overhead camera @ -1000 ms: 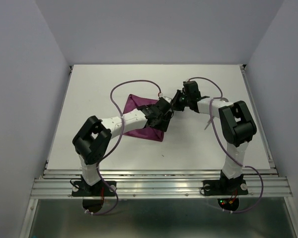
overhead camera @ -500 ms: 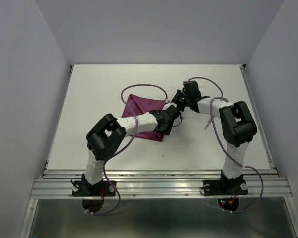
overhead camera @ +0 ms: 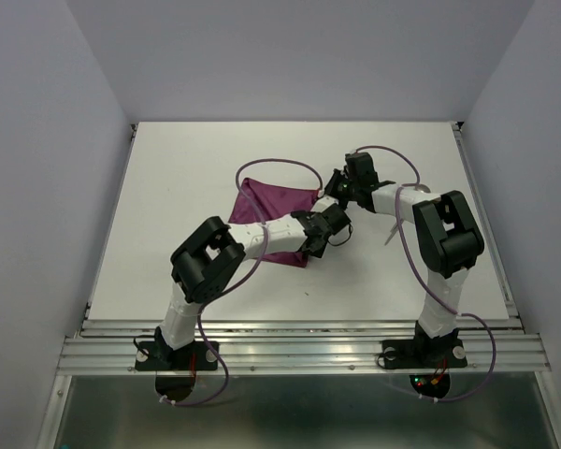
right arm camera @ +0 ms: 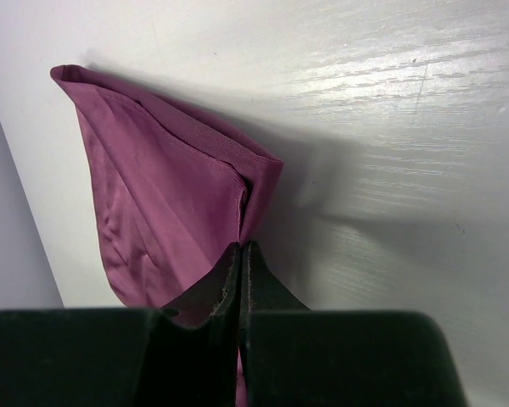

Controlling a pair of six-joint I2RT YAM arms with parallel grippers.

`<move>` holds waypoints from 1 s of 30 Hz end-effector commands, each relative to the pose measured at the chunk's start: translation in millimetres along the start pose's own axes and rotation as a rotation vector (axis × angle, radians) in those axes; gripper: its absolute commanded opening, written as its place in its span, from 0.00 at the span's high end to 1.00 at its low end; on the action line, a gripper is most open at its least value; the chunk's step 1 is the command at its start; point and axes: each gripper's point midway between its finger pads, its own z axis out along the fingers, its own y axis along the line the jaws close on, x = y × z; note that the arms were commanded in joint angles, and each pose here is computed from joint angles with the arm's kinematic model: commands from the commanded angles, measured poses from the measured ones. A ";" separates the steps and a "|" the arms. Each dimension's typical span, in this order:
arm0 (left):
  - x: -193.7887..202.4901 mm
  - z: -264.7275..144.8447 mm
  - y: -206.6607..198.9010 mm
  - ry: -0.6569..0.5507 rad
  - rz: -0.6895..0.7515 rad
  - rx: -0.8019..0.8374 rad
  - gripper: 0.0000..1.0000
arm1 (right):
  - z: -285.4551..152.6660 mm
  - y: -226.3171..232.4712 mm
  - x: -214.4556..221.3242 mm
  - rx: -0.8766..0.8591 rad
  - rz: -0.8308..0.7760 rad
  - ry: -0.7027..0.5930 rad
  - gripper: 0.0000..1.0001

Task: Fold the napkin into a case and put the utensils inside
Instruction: Pick up the upper triangle-folded napkin from the center of the board.

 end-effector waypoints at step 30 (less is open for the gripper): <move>12.9 14.0 -1.3 0.010 0.070 -0.086 0.66 | -19.5 31.8 -17.0 -0.068 -0.044 -0.060 0.99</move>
